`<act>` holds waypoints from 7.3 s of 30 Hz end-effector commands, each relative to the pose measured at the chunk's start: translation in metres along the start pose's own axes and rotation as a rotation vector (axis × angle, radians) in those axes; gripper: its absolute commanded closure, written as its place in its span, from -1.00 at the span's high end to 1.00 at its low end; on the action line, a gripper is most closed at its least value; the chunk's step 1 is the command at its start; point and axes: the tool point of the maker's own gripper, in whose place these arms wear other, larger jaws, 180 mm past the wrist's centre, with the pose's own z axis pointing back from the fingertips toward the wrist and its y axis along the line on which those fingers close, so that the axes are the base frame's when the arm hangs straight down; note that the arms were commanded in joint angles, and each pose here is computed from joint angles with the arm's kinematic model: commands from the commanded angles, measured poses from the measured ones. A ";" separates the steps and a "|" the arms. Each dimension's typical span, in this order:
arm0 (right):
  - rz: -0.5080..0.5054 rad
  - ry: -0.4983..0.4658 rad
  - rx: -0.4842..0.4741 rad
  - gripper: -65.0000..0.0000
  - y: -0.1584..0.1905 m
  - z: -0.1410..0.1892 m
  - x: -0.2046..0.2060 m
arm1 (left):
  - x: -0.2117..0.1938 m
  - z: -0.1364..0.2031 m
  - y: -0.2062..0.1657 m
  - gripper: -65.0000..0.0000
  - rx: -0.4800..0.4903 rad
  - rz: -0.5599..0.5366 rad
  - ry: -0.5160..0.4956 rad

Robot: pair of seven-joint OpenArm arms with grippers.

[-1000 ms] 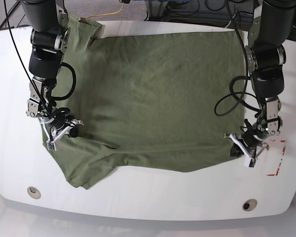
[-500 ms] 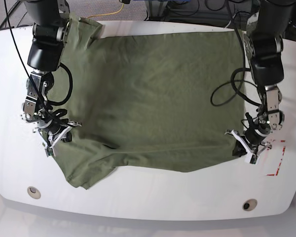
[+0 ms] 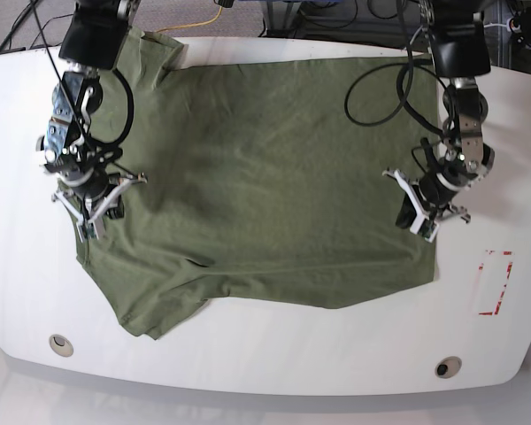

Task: Layout the t-shirt on the table in an organized manner, then fold the t-shirt properly
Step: 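Grasp the shirt with both grippers and pull it toward the robot, then release the shirt and hold both grippers at the shirt's shoulder corners, then grasp the green shirt's corners with both grippers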

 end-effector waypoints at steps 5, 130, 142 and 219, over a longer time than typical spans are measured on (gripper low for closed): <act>0.068 -0.081 -0.048 -0.96 0.001 0.044 0.008 | 0.018 0.035 -0.016 -1.00 0.018 -0.068 -0.075; -0.768 0.062 -0.004 -1.00 -0.051 0.109 -0.169 | -0.080 0.210 -0.019 0.54 -0.107 0.426 0.109; -0.764 0.063 -0.004 -1.00 -0.051 0.110 -0.170 | -0.113 0.223 -0.037 0.54 -0.130 0.472 0.210; -0.760 0.065 -0.003 -1.00 -0.050 0.111 -0.171 | -0.138 0.188 -0.097 -1.00 -0.314 0.578 0.275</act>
